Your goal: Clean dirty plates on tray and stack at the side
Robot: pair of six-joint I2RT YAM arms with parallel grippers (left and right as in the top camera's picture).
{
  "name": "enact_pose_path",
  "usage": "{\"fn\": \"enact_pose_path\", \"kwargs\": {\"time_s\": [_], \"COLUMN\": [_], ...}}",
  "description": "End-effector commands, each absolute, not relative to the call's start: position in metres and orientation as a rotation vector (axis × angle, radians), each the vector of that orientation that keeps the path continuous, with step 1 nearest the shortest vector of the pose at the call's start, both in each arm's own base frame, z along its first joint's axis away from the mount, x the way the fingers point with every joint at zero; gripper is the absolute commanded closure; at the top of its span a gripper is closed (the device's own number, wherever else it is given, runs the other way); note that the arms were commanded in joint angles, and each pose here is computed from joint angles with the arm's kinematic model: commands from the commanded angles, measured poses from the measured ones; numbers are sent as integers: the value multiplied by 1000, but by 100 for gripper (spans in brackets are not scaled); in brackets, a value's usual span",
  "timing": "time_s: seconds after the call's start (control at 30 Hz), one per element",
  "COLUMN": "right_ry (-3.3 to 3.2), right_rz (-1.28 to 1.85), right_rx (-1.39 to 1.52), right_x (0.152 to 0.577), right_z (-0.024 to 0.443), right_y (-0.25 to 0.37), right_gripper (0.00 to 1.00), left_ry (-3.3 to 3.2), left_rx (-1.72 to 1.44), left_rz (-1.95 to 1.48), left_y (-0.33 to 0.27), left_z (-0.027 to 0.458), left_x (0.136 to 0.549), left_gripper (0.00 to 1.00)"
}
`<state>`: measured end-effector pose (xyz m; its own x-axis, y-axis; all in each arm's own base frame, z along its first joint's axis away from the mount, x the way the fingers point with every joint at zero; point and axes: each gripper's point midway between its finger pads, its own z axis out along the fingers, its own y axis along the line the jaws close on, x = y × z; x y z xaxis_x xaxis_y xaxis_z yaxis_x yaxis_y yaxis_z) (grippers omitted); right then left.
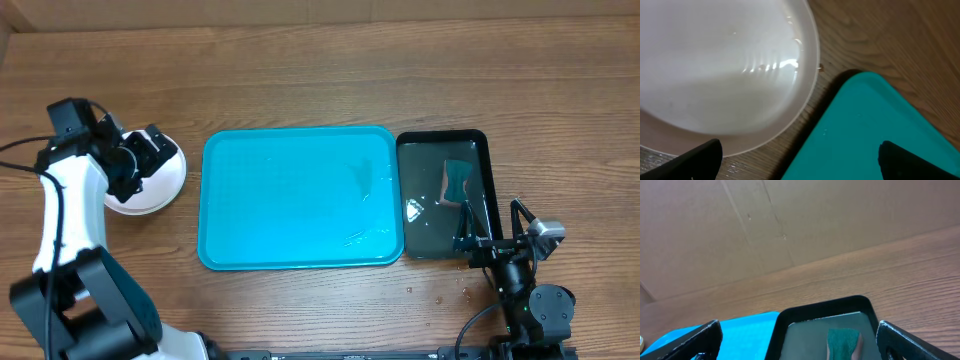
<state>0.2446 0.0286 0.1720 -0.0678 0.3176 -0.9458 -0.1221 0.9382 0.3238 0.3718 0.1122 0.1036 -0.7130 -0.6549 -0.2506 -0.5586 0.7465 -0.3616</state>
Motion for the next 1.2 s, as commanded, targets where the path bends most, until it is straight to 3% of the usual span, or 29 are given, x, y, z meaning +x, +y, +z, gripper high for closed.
{"fn": "enact_pose_path", "kwargs": {"time_s": [0.0,0.27,0.47,0.63,0.83,1.0,1.17], "right_ry": [1594,1594,1594,1594,1594,1594,1594], "right_rz": [357,357,357,357,357,357,357], "right_rx": [167,167,167,167,167,167,167], "right_x": [245,245,245,245,245,245,245], "right_z": [170,170,170,170,170,170,170], "right_y": [26,26,26,26,26,26,26], "right_gripper": [0,0,0,0,0,0,0], "left_ry": [2476,2227,2076,2008,1981,1853,1559], "left_rx": [-736,-412,-255,-232,-243,-220,-151], "left_rz": [-296,-328,-375,-368,-343,-351,-351], "left_y": [90,21,-16,-20,-19,-19,-19], "left_z": [167,283,335,331,276,251,279], "left_x": [375,348,304,261,216,207,210], "left_gripper": [0,0,1,0,0,0,0]}}
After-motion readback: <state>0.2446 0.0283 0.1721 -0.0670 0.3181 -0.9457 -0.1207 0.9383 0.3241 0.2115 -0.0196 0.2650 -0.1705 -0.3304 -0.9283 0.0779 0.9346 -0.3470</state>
